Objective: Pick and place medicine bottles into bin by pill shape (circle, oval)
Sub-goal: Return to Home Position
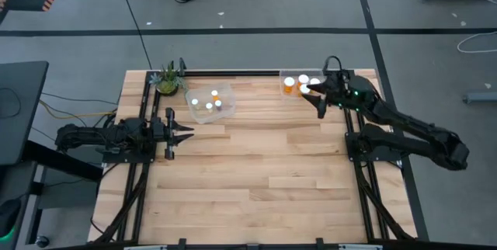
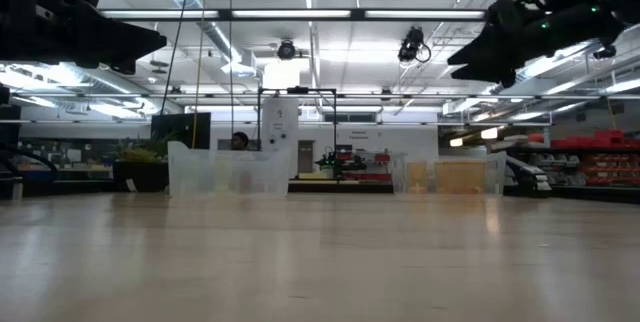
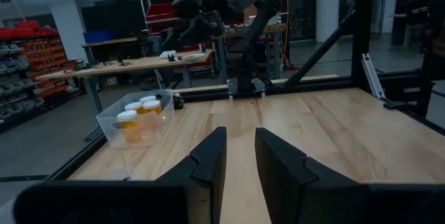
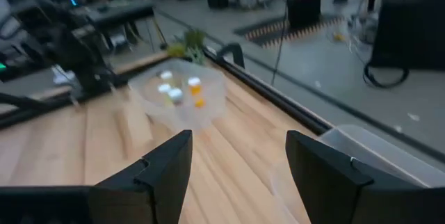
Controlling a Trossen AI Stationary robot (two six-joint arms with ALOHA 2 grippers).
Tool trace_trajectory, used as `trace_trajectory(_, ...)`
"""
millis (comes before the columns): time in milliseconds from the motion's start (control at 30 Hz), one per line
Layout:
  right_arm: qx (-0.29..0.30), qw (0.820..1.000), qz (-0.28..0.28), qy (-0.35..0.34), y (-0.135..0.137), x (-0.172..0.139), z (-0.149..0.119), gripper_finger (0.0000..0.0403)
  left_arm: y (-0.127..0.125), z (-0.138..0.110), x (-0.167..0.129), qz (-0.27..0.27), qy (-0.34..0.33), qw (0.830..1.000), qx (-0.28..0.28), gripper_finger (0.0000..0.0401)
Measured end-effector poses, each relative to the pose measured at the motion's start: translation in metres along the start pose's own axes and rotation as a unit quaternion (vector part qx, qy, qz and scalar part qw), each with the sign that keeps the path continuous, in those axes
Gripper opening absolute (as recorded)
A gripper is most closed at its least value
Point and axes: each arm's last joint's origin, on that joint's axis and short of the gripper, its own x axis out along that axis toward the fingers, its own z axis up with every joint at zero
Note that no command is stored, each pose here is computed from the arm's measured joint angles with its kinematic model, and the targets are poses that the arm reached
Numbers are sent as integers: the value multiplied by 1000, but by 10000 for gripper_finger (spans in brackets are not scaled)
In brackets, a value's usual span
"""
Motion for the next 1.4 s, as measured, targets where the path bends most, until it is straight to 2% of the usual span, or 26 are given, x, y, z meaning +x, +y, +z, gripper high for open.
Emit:
trace_trajectory(167,-2,999,22,-37,1,-9,-20,239,0,0,0,0,0,1000,0,89)
trace_trajectory(500,11,999,33,-25,-3,-11,-61,239,0,0,0,0,0,1000,0,84)
trace_trajectory(667,24,997,48,-49,-4,-11,-78,239,0,0,0,0,0,1000,0,85)
trace_trajectory(867,36,997,54,-49,-4,-11,-79,239,0,0,0,0,0,1000,0,93)
trace_trajectory(1000,37,995,83,-42,1,-10,-80,234,0,0,0,0,0,1000,0,93)
trace_trajectory(1400,-4,984,177,-23,46,-11,-88,167,0,0,0,0,0,1000,0,87)
